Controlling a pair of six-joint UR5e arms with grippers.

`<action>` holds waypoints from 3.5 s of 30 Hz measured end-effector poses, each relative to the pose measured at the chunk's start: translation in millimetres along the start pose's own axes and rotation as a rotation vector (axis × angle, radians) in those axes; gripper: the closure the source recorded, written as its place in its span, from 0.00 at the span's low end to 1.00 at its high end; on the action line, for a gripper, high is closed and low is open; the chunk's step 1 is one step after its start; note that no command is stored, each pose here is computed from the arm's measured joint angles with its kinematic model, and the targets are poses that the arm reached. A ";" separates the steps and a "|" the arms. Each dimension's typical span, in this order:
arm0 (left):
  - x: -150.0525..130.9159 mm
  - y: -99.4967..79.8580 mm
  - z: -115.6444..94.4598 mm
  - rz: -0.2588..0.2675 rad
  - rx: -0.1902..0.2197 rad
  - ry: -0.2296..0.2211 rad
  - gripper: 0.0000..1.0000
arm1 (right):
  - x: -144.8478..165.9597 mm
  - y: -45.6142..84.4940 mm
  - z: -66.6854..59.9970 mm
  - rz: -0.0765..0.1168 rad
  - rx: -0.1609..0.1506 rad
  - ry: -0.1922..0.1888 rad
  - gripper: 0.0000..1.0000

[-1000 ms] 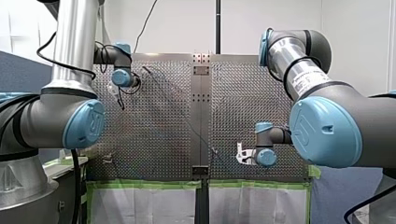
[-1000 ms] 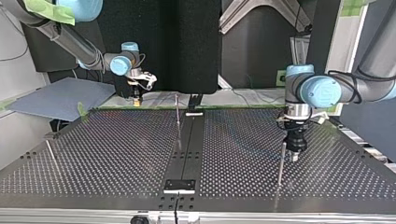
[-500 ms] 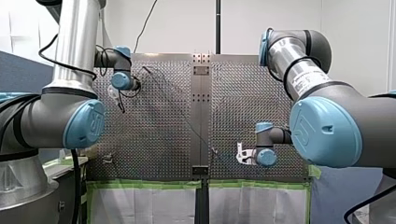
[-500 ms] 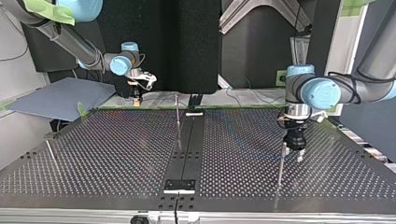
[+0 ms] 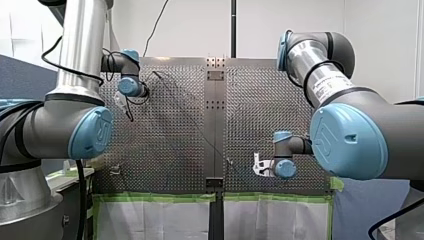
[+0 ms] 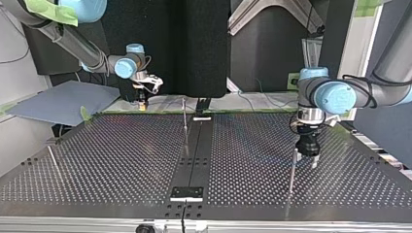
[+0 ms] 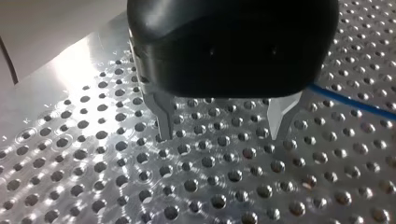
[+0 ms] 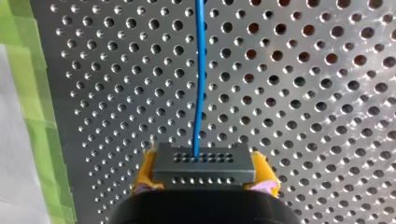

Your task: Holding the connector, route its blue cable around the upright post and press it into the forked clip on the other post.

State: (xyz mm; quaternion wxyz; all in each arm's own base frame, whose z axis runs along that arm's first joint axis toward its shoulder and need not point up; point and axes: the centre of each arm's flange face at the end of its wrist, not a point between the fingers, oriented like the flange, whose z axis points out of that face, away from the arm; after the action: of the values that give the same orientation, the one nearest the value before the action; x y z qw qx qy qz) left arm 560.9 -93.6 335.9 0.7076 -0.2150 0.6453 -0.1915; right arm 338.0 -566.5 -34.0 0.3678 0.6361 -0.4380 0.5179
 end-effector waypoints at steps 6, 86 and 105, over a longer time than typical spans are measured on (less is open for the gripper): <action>-3.2 -0.7 0.7 -0.046 0.027 0.008 0.00 | 0.1 -0.3 0.0 0.000 0.000 0.000 1.00; -143.4 -93.7 -104.8 -0.086 0.105 -0.061 0.00 | -0.4 -1.4 -1.1 -0.001 0.002 -0.011 1.00; -119.0 -150.0 -87.0 0.069 0.063 0.052 0.00 | -0.4 -0.1 -0.7 0.002 0.000 -0.008 1.00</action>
State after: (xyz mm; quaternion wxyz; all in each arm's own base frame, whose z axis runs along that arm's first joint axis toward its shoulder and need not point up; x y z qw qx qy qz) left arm 464.2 -158.4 511.0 0.7033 -0.1654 0.6639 -0.1928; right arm 337.8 -565.8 -34.3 0.3653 0.6378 -0.4403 0.5158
